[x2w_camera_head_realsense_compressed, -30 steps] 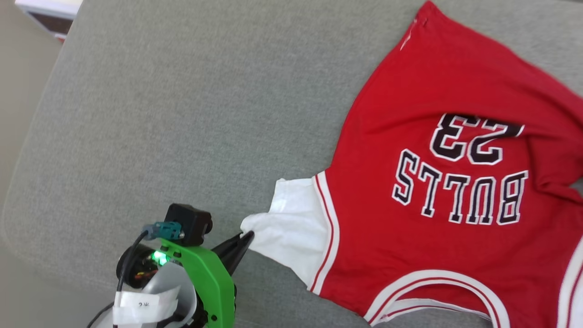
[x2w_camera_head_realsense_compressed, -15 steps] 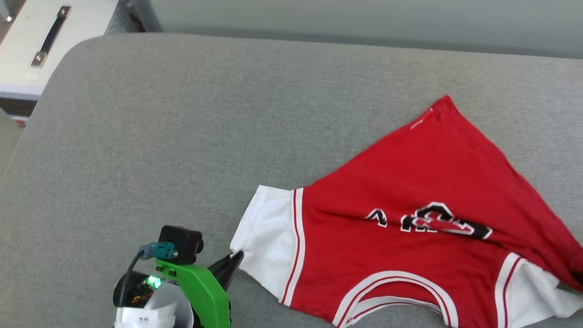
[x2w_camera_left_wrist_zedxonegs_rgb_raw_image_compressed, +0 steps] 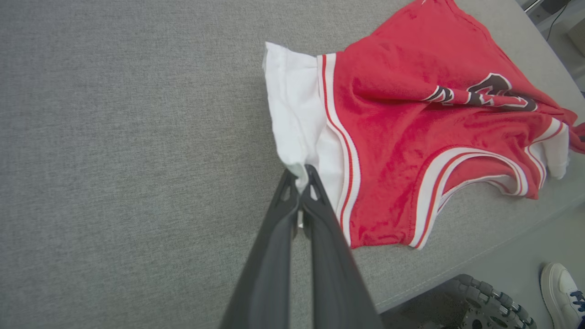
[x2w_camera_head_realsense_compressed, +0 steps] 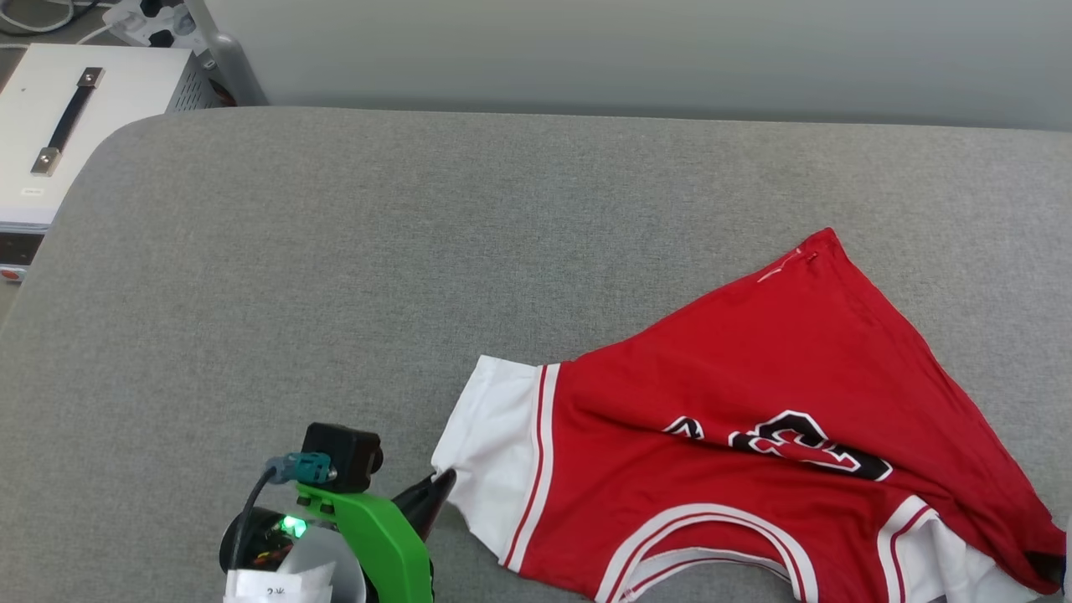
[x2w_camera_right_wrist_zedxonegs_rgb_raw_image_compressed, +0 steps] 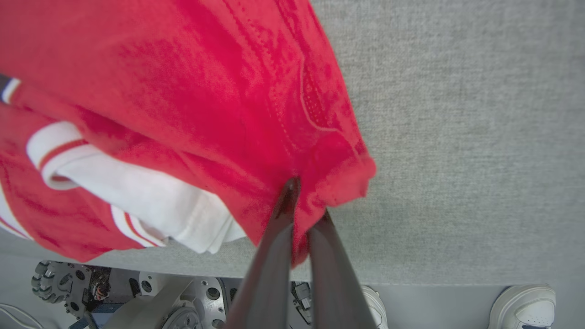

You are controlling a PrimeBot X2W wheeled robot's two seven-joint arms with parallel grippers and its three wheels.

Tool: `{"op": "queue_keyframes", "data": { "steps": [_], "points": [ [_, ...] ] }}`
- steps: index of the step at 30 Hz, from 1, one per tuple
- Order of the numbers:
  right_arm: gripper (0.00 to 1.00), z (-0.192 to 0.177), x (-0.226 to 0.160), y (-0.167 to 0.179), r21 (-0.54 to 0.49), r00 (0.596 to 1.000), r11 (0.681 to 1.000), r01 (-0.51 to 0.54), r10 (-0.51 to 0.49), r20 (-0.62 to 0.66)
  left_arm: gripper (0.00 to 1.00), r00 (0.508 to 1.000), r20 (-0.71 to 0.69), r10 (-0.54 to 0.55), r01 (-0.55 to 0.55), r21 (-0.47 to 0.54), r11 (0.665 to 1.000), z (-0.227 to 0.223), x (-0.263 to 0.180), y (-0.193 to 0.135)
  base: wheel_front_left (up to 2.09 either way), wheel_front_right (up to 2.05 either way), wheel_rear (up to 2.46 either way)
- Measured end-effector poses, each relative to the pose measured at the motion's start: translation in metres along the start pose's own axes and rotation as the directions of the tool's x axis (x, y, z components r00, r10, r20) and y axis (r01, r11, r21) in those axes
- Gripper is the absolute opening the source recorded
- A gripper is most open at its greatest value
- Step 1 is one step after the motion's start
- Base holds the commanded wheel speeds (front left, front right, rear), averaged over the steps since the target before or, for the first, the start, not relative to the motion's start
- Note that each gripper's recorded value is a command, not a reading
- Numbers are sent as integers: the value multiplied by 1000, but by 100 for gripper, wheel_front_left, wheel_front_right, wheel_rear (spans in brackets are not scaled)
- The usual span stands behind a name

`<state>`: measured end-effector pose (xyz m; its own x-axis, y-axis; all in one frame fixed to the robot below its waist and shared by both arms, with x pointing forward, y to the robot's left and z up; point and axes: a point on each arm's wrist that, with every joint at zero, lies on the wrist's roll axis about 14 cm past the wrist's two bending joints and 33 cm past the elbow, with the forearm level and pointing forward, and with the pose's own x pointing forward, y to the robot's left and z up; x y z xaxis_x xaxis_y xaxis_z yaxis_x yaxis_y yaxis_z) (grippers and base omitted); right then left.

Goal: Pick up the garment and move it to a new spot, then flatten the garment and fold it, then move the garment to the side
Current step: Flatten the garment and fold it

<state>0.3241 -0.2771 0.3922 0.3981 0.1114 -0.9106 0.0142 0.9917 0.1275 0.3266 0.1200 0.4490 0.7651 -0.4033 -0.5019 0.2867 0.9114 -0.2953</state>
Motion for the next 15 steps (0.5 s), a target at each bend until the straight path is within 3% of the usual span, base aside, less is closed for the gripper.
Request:
{"op": "queue_keyframes", "data": {
  "steps": [6, 15],
  "points": [
    [100, 42, -19, 21, -122, 998, 992, -30, 36, 50, 0, 1000, 18, 2, -2, -1, 1000, 3, -7, -1, 0, 0, 0],
    [100, 128, -29, 78, -290, 984, 954, -73, 116, 134, 0, 1000, 24, 6, -5, -2, 1000, 6, -7, 0, 0, 0, 0]
  ]
}}
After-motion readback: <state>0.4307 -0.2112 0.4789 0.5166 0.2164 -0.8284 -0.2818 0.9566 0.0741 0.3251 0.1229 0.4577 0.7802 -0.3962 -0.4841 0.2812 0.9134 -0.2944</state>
